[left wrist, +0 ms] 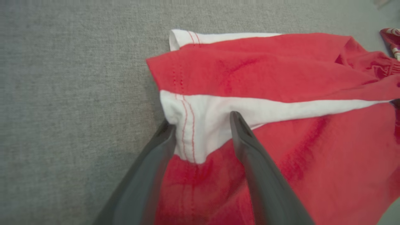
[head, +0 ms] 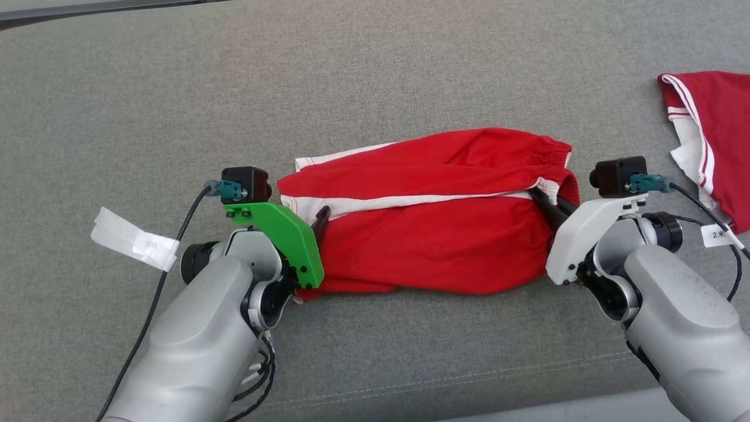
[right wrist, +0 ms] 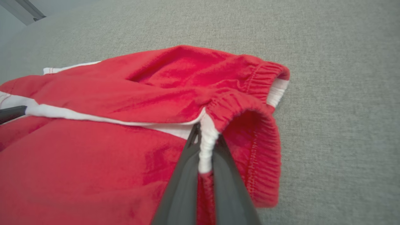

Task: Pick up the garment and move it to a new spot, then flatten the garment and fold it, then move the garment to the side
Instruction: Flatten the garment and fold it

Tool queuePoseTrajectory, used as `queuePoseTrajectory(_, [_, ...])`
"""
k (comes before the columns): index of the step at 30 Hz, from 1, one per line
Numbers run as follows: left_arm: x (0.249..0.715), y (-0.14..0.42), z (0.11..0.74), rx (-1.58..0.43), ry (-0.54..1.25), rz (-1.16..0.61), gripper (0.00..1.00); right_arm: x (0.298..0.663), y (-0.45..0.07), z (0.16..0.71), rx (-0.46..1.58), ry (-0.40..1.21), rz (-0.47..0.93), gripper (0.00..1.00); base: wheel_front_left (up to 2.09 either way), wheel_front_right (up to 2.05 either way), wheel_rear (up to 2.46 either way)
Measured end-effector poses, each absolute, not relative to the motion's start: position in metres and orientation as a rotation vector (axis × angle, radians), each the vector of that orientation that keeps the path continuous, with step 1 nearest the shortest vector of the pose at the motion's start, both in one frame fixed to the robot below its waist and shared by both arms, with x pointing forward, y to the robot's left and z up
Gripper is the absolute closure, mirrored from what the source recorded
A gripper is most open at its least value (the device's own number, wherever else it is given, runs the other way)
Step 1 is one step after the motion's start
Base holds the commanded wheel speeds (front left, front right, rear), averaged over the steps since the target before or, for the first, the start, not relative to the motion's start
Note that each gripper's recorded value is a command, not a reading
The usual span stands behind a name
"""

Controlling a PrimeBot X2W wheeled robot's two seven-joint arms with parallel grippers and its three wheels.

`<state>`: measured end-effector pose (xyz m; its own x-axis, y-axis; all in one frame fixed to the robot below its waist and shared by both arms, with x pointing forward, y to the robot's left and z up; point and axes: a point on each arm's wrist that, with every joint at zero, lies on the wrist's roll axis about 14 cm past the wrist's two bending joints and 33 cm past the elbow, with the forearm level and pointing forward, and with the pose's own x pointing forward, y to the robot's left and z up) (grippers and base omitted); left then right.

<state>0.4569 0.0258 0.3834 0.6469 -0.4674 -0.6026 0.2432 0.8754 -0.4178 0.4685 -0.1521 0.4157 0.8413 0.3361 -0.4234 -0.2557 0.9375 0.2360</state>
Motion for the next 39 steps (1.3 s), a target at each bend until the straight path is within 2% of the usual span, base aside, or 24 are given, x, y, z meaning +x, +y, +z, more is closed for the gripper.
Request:
queuePoseTrajectory(2, [0.459,0.026,0.386,-0.315,0.750,-0.411,0.20,0.468,-0.152,0.416,0.173,0.476,0.314,1.00,0.00,0.00,0.00])
queuePoseTrajectory(4, [0.461,0.027,0.389,-0.307,0.732,-0.405,0.32,0.467,-0.153,0.416,0.172,0.478,0.312,1.00,0.00,0.00,0.00])
queuePoseTrajectory(5, [0.462,0.028,0.390,-0.304,0.724,-0.400,0.41,0.467,-0.153,0.416,0.173,0.478,0.311,1.00,0.00,0.00,0.00])
queuePoseTrajectory(7, [0.463,0.030,0.392,-0.280,0.711,-0.397,0.44,0.467,-0.154,0.416,0.174,0.475,0.310,1.00,0.00,0.00,0.00])
queuePoseTrajectory(8, [0.464,0.032,0.393,-0.264,0.700,-0.397,0.53,0.466,-0.154,0.416,0.173,0.477,0.310,1.00,0.00,0.00,0.00])
queuePoseTrajectory(9, [0.464,0.032,0.395,-0.263,0.696,-0.398,0.58,0.466,-0.154,0.416,0.172,0.476,0.310,1.00,0.00,0.00,0.00])
queuePoseTrajectory(11, [0.462,0.029,0.396,-0.258,0.697,-0.411,0.84,0.466,-0.153,0.416,0.175,0.474,0.310,1.00,0.00,0.00,0.00])
queuePoseTrajectory(12, [0.460,0.028,0.396,-0.259,0.701,-0.417,1.00,0.466,-0.153,0.416,0.178,0.473,0.310,1.00,0.00,0.00,0.00])
queuePoseTrajectory(14, [0.455,0.027,0.392,-0.253,0.720,-0.427,0.85,0.465,-0.152,0.416,0.176,0.476,0.312,1.00,0.00,0.00,0.00])
queuePoseTrajectory(16, [0.452,0.025,0.389,-0.251,0.733,-0.433,0.82,0.464,-0.151,0.415,0.177,0.478,0.314,1.00,0.00,0.00,0.00])
queuePoseTrajectory(18, [0.451,0.023,0.387,-0.253,0.741,-0.434,0.86,0.463,-0.150,0.415,0.182,0.480,0.317,1.00,0.00,0.00,0.00])
queuePoseTrajectory(20, [0.451,0.021,0.385,-0.254,0.740,-0.435,1.00,0.463,-0.149,0.416,0.182,0.476,0.317,1.00,0.00,0.00,0.00])
queuePoseTrajectory(31, [0.467,0.020,0.411,-0.340,0.647,-0.459,1.00,0.467,-0.165,0.431,0.169,0.433,0.298,1.00,0.00,0.00,0.00])
queuePoseTrajectory(39, [0.486,0.042,0.481,-0.458,0.514,-0.488,1.00,0.479,-0.160,0.490,0.186,0.340,0.367,1.00,0.00,0.00,0.00])
